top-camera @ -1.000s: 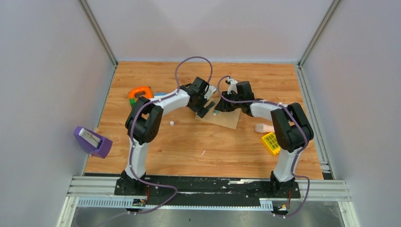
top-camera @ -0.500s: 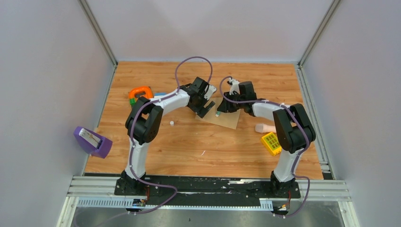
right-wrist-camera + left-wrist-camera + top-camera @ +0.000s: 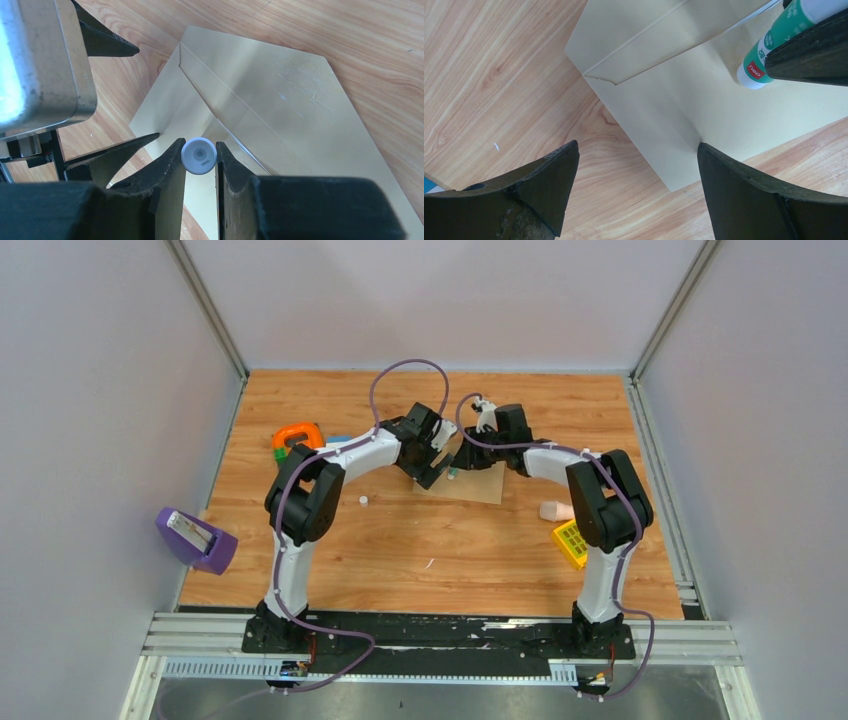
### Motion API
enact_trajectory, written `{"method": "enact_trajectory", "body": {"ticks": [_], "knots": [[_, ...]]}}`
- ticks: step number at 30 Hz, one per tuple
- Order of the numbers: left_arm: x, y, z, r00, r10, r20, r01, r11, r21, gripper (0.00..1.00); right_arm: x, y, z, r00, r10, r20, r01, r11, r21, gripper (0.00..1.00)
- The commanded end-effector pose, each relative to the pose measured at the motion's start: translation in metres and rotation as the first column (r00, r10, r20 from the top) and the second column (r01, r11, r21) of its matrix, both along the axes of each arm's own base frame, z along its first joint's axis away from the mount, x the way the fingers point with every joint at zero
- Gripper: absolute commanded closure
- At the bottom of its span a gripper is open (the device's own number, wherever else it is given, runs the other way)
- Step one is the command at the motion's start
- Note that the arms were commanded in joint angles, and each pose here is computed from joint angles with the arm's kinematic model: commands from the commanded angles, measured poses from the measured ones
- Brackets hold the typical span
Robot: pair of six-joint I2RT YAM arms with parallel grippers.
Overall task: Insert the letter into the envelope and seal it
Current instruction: Paint the envelope at the center of the board.
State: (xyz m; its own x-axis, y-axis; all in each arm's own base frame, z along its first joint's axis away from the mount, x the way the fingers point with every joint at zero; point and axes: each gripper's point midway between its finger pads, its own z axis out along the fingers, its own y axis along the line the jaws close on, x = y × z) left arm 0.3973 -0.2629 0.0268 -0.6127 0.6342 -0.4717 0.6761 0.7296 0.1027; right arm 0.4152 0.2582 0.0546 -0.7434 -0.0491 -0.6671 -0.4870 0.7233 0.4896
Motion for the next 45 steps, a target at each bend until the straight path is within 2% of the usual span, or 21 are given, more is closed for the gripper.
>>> {"method": "enact_trajectory", "body": {"ticks": [1, 13, 25, 30, 36, 40, 45], "knots": [[-0.004, 0.007, -0.005, 1.000, -0.009, -0.007, 0.009, 0.999, 0.035, 0.05, -0.016, -0.012, -0.025, 0.997, -0.013, -0.075, 0.008, 0.998, -0.070, 1.00], [-0.002, 0.009, -0.005, 1.000, -0.006, -0.002, 0.006, 0.999, 0.049, 0.04, -0.037, -0.034, 0.003, 0.998, 0.062, -0.001, -0.061, 0.991, -0.117, 1.00], [0.001, 0.008, 0.018, 0.997, -0.042, 0.063, 0.041, 0.999, 0.023, 0.01, -0.010, -0.081, 0.120, 0.957, 0.013, 0.289, -0.006, 1.000, -0.024, 1.00], [0.003, 0.003, 0.040, 0.993, -0.055, 0.105, 0.057, 0.998, -0.011, 0.00, -0.015, -0.097, 0.142, 0.942, 0.010, 0.337, -0.018, 1.000, 0.021, 1.00], [0.002, -0.002, 0.081, 0.982, -0.070, 0.176, 0.084, 0.994, -0.073, 0.00, -0.032, -0.096, 0.151, 0.929, 0.095, 0.357, -0.130, 0.989, 0.074, 1.00], [-0.006, -0.009, 0.116, 0.968, -0.109, 0.224, 0.143, 0.979, -0.142, 0.00, -0.043, -0.092, 0.153, 0.918, 0.147, 0.368, -0.194, 0.977, 0.093, 1.00], [-0.027, -0.019, 0.138, 0.953, -0.189, 0.236, 0.243, 0.944, -0.225, 0.00, -0.050, -0.088, 0.156, 0.906, 0.192, 0.376, -0.251, 0.961, 0.114, 1.00]]}}
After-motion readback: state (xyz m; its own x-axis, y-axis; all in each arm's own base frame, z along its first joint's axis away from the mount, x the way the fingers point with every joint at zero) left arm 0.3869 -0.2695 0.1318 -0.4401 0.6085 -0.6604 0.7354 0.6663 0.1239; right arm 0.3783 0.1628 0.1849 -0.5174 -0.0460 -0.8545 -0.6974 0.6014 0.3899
